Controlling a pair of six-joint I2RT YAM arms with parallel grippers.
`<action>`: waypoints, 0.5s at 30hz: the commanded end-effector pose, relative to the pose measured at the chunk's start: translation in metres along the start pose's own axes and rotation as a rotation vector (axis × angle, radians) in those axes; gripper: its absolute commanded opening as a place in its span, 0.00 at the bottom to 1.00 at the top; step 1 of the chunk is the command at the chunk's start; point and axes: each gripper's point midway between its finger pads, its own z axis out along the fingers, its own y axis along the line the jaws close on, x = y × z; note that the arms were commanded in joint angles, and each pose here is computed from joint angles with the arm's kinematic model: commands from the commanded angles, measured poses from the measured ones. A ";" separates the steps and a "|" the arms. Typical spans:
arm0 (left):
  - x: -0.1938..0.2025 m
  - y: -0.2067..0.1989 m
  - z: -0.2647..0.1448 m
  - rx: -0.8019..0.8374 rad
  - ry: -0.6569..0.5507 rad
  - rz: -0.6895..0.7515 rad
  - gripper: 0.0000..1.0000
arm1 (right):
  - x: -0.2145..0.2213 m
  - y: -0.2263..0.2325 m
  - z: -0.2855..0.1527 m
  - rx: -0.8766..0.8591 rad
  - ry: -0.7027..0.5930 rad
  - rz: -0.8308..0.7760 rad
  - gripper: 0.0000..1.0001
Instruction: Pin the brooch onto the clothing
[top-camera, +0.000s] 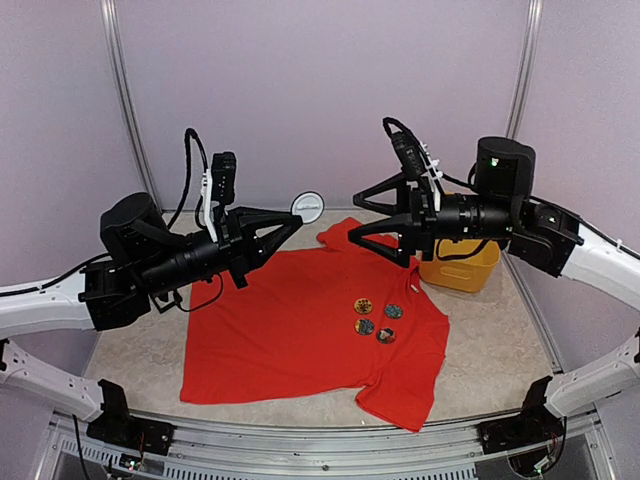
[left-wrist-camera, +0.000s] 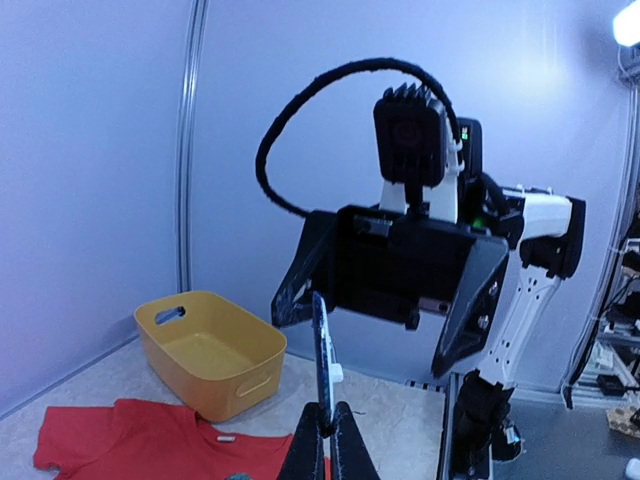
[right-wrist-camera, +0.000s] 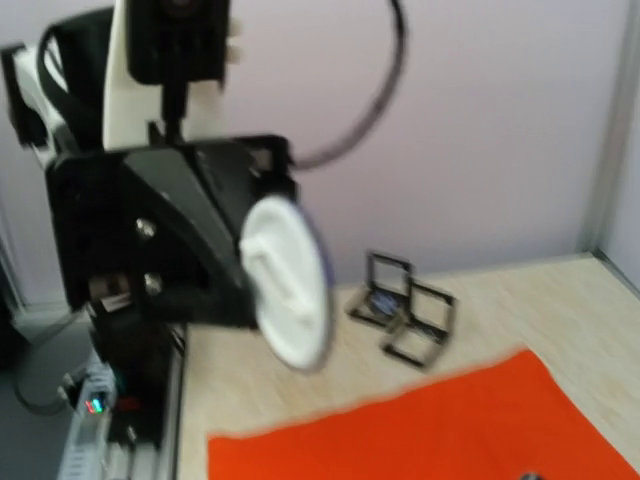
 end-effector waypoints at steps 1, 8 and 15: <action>0.047 0.000 -0.022 -0.006 0.277 0.090 0.00 | 0.015 0.005 -0.032 0.026 0.145 -0.060 0.80; 0.079 -0.017 -0.030 0.109 0.531 0.126 0.00 | 0.027 0.008 -0.019 -0.058 0.226 -0.099 0.63; 0.085 -0.022 -0.022 0.132 0.566 0.148 0.00 | 0.036 0.016 0.010 -0.145 0.239 -0.077 0.39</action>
